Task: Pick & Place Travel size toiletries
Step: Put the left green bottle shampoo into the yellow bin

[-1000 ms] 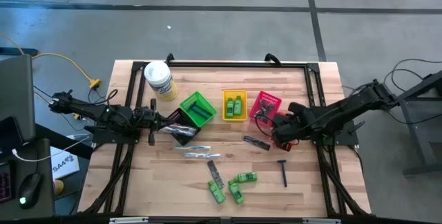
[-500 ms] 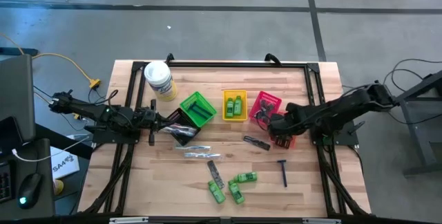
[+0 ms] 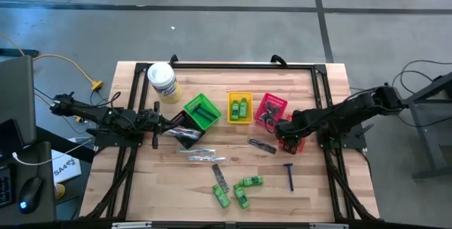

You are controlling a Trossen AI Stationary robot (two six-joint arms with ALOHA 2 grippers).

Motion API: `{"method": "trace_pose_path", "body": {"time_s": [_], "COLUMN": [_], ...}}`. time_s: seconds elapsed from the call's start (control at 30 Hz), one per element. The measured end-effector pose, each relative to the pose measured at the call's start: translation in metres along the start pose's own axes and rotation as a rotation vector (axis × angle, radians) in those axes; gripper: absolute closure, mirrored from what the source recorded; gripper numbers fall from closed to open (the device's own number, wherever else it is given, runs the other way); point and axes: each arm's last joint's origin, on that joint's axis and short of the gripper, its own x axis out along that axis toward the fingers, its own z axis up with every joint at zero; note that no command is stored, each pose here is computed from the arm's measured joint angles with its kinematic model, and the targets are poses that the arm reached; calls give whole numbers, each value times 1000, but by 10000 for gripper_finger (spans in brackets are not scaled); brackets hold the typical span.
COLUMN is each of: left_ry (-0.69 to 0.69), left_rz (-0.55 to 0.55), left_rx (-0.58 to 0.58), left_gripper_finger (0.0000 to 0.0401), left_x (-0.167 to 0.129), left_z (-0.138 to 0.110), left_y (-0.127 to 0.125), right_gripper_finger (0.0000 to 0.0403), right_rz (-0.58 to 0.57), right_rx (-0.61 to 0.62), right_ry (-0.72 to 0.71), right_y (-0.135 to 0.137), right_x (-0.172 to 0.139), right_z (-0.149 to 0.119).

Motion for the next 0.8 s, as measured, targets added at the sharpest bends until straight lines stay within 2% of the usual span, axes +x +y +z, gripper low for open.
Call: {"method": "trace_pose_path", "body": {"time_s": [0.3, 0.47, 0.53, 0.63, 0.8], "left_ry": [0, 2, 2, 6, 7], "left_rz": [1, 1, 2, 2, 2], "left_rx": [4, 4, 4, 6, 6], "left_gripper_finger": [401, 401, 401, 401, 401], "left_x": [0, 0, 0, 0, 0], "left_z": [0, 0, 0, -1, -1], "left_y": [0, 0, 0, 0, 0], "right_gripper_finger": [401, 401, 401, 401, 401], "right_rz": [32, 106, 98, 92, 189], "right_rx": [22, 4, 1, 7, 10], "right_ry": [7, 51, 48, 7, -101], "right_y": [0, 2, 2, 1, 1], "right_x": [7, 7, 6, -1, -25], "right_z": [-4, -5, -5, -5, -4]}}
